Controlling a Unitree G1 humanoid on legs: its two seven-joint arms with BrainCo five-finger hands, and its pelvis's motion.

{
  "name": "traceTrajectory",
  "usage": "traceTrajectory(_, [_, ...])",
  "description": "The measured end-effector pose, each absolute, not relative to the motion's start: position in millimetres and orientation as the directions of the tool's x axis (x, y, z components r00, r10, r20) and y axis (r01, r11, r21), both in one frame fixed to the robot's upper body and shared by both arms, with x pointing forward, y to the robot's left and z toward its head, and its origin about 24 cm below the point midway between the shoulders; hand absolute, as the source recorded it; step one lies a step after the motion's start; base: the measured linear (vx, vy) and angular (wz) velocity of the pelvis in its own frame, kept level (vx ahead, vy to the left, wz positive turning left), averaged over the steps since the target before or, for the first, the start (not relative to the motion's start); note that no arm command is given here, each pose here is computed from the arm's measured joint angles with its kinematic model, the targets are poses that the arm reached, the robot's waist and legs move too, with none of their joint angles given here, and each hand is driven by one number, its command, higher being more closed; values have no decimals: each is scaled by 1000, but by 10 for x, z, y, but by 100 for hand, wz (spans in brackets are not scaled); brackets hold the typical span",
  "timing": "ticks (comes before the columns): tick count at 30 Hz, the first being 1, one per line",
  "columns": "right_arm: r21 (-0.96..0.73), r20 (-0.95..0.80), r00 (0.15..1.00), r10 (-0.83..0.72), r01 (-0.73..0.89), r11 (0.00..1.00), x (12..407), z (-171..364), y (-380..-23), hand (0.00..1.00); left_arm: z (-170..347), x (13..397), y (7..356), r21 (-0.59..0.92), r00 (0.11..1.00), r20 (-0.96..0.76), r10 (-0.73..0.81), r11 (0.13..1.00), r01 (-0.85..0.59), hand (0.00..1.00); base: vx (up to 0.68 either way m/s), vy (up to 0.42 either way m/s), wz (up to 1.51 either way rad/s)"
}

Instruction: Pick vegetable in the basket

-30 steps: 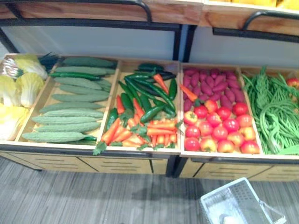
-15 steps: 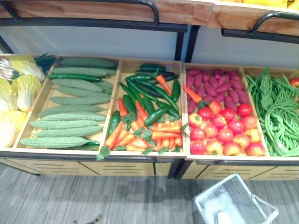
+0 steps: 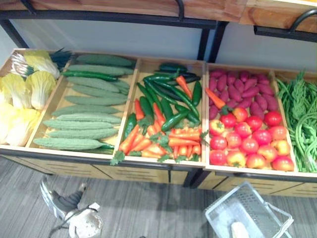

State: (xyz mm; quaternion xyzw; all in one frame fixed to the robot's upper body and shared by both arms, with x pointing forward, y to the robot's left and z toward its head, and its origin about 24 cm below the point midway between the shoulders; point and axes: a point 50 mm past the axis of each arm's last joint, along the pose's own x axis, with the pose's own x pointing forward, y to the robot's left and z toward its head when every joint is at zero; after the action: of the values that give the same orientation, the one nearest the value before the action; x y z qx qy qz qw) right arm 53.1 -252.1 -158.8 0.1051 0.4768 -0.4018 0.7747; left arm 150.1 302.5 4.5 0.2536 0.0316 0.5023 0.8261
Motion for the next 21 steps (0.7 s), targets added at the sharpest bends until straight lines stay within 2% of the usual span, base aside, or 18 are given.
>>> traceTrajectory(2, [-232,-816,231,-530,709,666,544,-1572,-2568,100,331,1674,3081,520,600,359,715,381,-765,0,20,10,-16])
traceTrajectory(5, [-247,-802,249,-543,689,681,574,-1542,-2647,100,594,1810,3107,585,696,458,552,403,-704,0,12,10,-29])
traceTrajectory(7, [-270,-784,270,-559,662,699,585,-1499,-2751,100,754,1934,3099,660,793,471,386,442,-607,0,23,15,-33])
traceTrajectory(11, [-300,-758,317,-570,606,737,670,-1441,-2853,100,962,2213,2918,780,900,429,78,471,-412,0,17,38,-31])
traceTrajectory(14, [-326,-734,330,-594,596,734,684,-1374,-3009,100,968,2268,2760,812,917,395,-54,487,-321,0,-11,71,-20])
traceTrajectory(18, [-329,-743,327,-584,582,744,662,-1395,-2976,100,1028,2404,2610,910,924,268,-271,385,-151,0,51,50,-13])
traceTrajectory(21, [-343,-726,341,-597,573,744,638,-1367,-3008,100,978,2459,2453,934,907,191,-375,355,-49,0,-14,-42,-6])
